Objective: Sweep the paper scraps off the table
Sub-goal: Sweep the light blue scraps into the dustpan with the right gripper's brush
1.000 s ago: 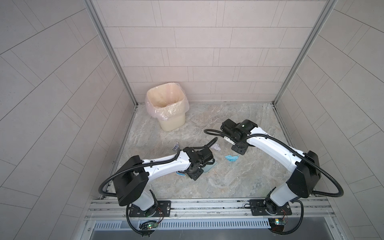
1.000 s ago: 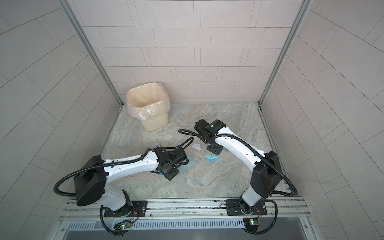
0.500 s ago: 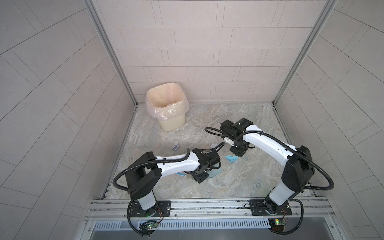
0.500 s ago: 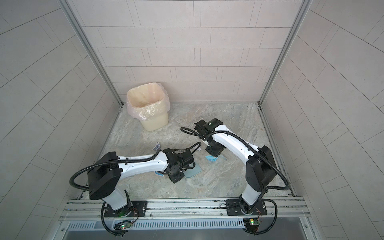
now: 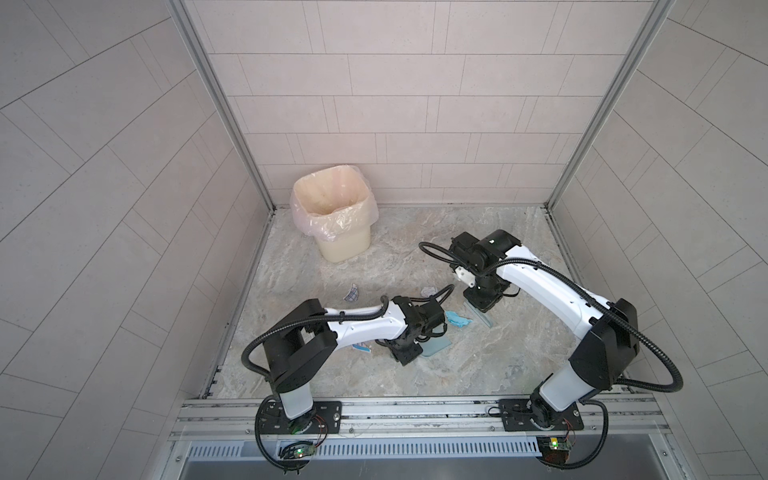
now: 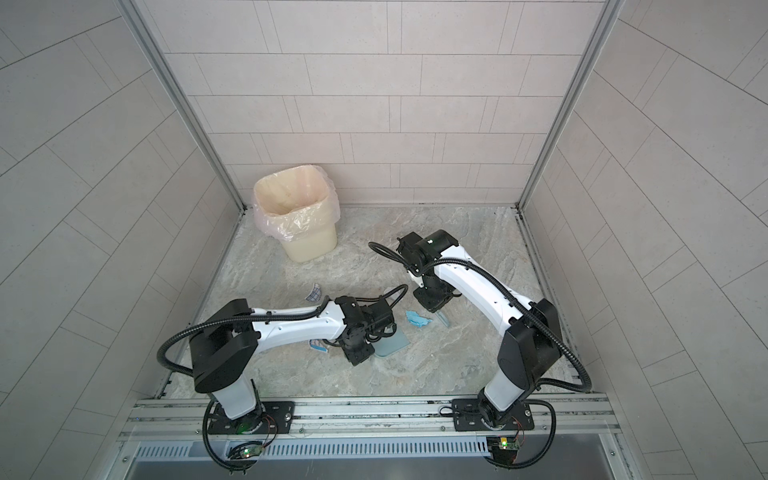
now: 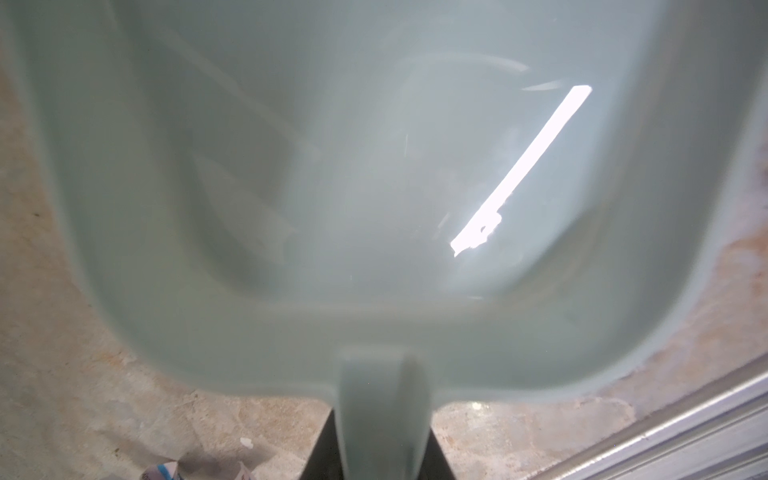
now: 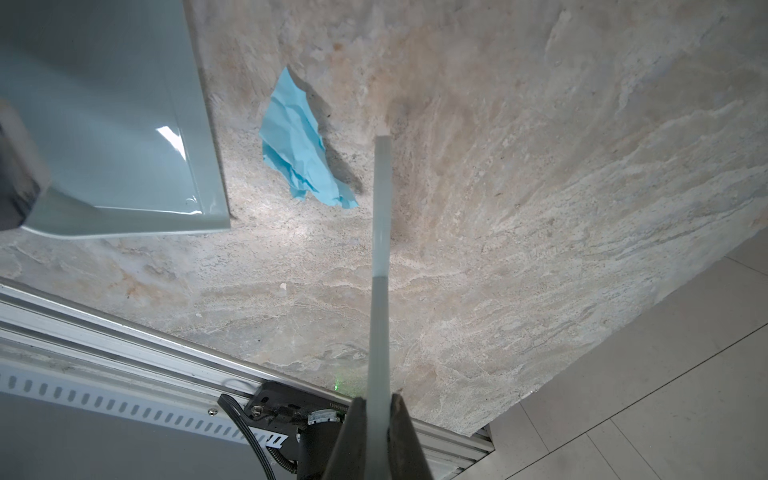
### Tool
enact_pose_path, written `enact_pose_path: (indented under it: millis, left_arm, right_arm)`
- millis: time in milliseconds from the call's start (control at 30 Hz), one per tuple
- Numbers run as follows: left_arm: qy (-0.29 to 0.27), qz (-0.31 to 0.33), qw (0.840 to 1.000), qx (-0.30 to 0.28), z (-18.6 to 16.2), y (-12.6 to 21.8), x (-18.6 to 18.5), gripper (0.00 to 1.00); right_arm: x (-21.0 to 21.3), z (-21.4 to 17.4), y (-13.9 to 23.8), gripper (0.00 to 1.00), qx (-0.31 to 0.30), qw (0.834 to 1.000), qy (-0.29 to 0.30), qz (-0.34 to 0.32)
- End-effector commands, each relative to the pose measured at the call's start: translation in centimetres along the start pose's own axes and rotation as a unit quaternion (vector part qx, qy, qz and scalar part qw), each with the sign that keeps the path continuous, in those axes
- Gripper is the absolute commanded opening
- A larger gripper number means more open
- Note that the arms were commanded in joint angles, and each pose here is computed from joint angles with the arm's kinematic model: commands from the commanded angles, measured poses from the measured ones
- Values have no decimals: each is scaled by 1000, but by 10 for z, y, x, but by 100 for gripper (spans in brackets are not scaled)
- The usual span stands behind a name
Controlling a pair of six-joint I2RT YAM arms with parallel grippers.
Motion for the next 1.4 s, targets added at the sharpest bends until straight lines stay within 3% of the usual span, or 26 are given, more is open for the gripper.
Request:
enact_pose_path:
  millis: [0,367,833,1367]
  left_arm:
    - [-8,-7,1000,-14,11,3,-5,0]
    - [-6,-23,1000,-14,23,0,-2,0]
    - [1,-42,999,5,25,-7,1,0]
    - [6,-41,999,9,23,-12,2,0]
  right_arm:
    - [-9,1,1,0,2,1000,-26,-4]
    - [-14,19,-6,0,4,999,-31,11]
    - [2,15,-12,0,15,998,-21,52]
    - [64,11,20,0,-39,983,-8,181]
Point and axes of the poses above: each gripper's point midway between its finger pads, its own y axis back along the fingers, its own x axis along the line the jaws close on, z = x × y, the point moved 3 cm from there along y, back along the fingers, and after that the axes turned 8 degrees about y, right-handed, at the moved point
